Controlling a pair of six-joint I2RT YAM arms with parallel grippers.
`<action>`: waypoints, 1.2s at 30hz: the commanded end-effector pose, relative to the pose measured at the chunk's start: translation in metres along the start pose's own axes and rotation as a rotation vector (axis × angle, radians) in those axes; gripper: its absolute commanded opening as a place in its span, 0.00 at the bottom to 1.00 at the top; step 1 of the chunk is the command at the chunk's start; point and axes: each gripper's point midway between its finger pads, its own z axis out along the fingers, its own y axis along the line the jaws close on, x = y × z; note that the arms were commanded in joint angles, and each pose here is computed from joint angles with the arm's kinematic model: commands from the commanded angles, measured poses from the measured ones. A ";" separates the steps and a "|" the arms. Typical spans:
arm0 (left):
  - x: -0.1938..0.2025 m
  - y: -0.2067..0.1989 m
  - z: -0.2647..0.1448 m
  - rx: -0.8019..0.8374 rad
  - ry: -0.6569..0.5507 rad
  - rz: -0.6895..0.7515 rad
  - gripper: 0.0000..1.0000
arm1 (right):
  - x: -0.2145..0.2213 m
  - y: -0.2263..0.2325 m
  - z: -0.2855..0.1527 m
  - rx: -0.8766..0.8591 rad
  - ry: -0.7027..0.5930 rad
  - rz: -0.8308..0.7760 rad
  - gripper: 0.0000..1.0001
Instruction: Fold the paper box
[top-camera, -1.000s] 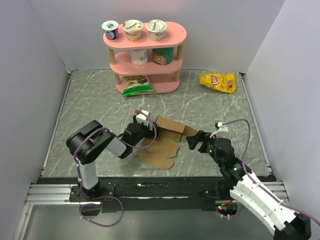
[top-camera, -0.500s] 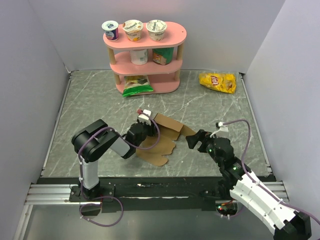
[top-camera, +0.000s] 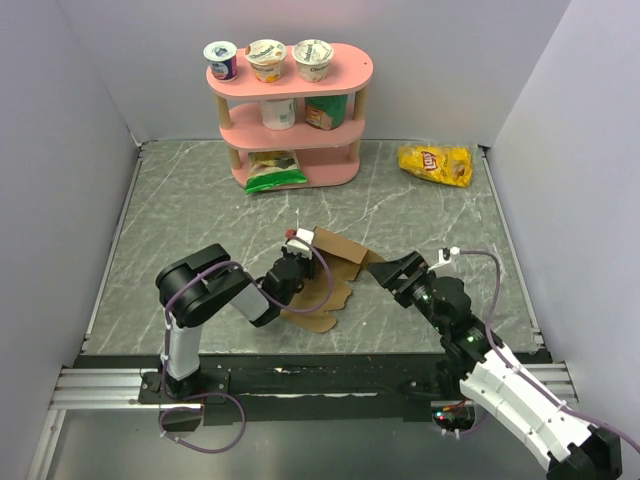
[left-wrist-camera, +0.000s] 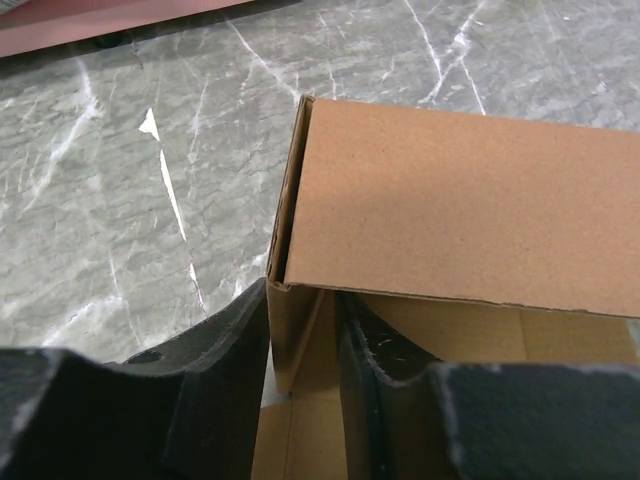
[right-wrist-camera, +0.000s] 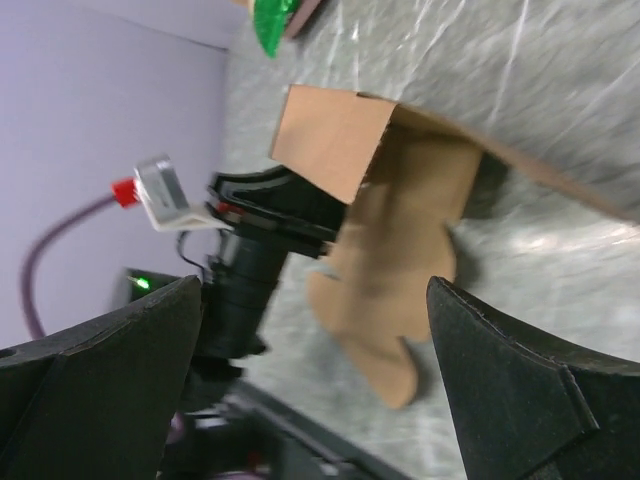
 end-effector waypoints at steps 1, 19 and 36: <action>-0.015 0.000 0.004 -0.041 -0.060 -0.037 0.39 | 0.000 0.014 0.011 -0.038 0.002 0.211 0.98; -0.034 0.007 -0.020 0.218 -0.074 -0.125 0.88 | -0.009 0.029 0.079 -0.023 -0.041 0.258 0.87; -0.032 0.013 -0.031 0.216 -0.064 -0.165 0.89 | 0.001 0.021 0.119 0.013 -0.044 0.328 0.52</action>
